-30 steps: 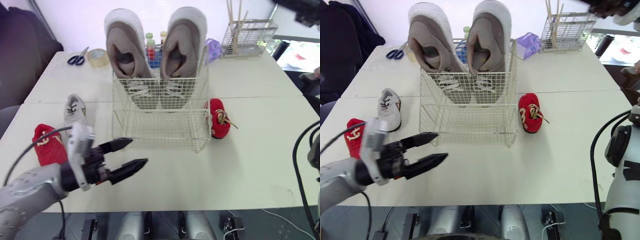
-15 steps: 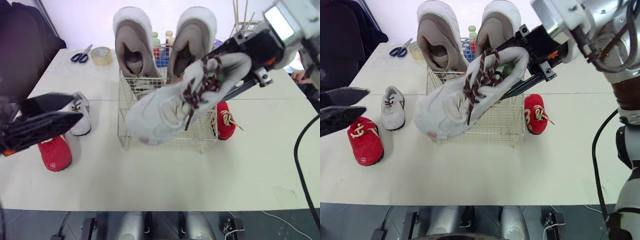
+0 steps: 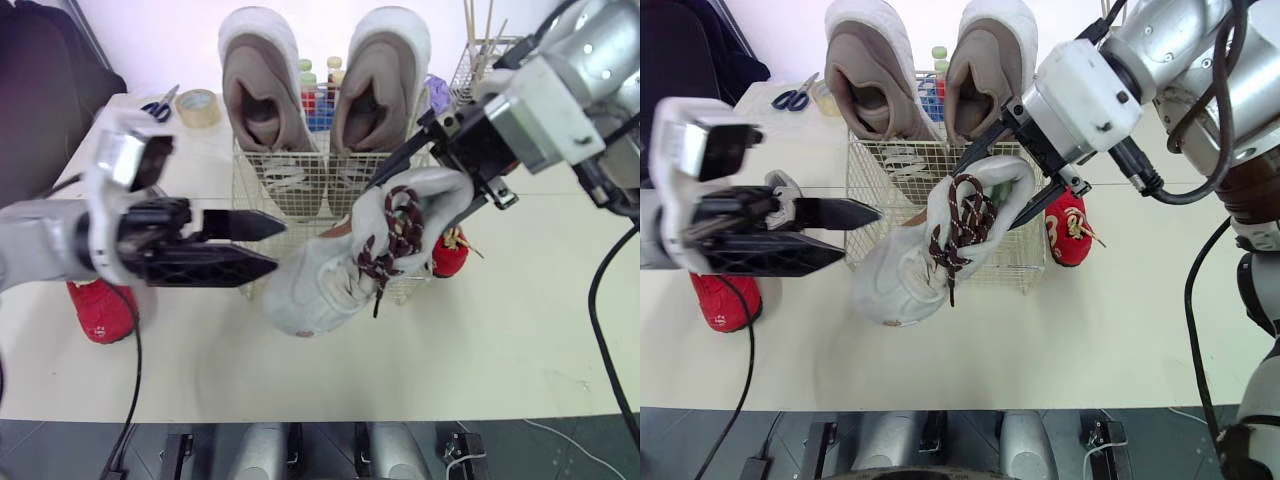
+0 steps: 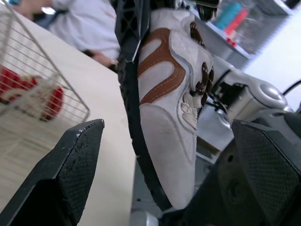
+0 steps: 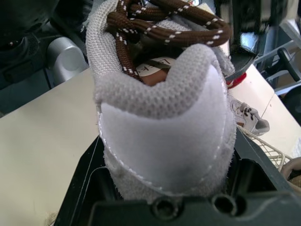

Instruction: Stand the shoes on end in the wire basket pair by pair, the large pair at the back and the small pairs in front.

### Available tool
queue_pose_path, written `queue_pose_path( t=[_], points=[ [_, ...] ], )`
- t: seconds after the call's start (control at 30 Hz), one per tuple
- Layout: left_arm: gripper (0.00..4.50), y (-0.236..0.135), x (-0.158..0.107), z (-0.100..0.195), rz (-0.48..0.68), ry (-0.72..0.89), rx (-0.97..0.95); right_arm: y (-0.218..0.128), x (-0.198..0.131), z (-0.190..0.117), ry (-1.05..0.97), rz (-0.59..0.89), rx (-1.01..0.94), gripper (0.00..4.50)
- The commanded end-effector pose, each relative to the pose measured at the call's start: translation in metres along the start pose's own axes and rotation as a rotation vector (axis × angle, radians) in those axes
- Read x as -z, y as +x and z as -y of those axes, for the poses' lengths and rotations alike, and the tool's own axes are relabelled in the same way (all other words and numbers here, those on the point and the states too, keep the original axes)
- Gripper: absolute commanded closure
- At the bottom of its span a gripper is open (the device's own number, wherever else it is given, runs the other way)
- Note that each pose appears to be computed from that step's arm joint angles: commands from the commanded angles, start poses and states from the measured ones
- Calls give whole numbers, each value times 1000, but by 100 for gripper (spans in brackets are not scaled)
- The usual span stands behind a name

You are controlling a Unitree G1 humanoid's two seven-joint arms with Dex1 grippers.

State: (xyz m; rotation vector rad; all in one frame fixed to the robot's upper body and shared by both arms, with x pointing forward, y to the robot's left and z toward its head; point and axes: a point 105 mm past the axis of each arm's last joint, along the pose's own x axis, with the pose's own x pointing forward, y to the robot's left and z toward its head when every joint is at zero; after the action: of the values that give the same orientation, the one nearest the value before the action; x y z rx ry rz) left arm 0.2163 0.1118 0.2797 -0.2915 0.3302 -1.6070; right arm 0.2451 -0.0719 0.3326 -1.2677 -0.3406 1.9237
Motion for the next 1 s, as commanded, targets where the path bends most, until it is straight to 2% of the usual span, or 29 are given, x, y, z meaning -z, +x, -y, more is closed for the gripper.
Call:
queue_pose_path(
  t=[0.03, 0.2, 0.23, 0.3, 0.4, 0.5, 0.57, 0.6, 0.67, 0.7, 0.77, 0.8, 0.9, 0.97, 1.0],
  points=[
    [0, 3, 7, -14, -66, -11, -7, -3, -13, 6, -67, -17, -1, 245],
    [0, 16, 10, -15, -110, -9, 90, -1, -11, 6, -60, -23, -12, 245],
    [54, 18, 11, -14, -113, -7, 108, 0, -12, 6, -57, -21, -14, 245],
    [131, 20, 11, -13, -107, -3, 133, 0, -13, 5, -52, -17, -18, 245],
    [289, 23, 10, -12, -86, 9, 147, -2, -12, 4, -30, -20, -14, 245],
    [424, 26, 11, -12, -66, 37, 142, -5, -10, 4, 2, -24, 4, 245],
    [430, 27, 11, -12, -57, 48, 136, -7, -11, 5, 14, -18, 15, 245],
    [430, 28, 10, -12, -37, 57, 128, -10, -17, 10, 42, 37, 42, 245],
    [430, 26, 7, -10, 32, 63, 121, -22, -16, 18, 97, 57, 118, 154],
    [430, 24, 6, -8, 61, 65, 117, -29, -11, 19, 126, 42, 157, 134],
    [430, 20, 5, -4, 117, 64, 105, -45, 3, 23, 194, -9, 282, 32],
    [430, 18, 4, -2, 137, 62, 101, -51, 7, 24, 214, -21, 324, 6],
    [430, 7, -8, 2, 289, 85, 54, -91, 29, 20, 432, 8, 615, 6],
    [430, 2, -15, 3, 375, 102, 17, -106, 36, 7, 597, 143, 748, 6],
    [430, 0, -17, 4, 401, 108, 2, -108, 32, 2, 685, 291, 789, 6]
  ],
)
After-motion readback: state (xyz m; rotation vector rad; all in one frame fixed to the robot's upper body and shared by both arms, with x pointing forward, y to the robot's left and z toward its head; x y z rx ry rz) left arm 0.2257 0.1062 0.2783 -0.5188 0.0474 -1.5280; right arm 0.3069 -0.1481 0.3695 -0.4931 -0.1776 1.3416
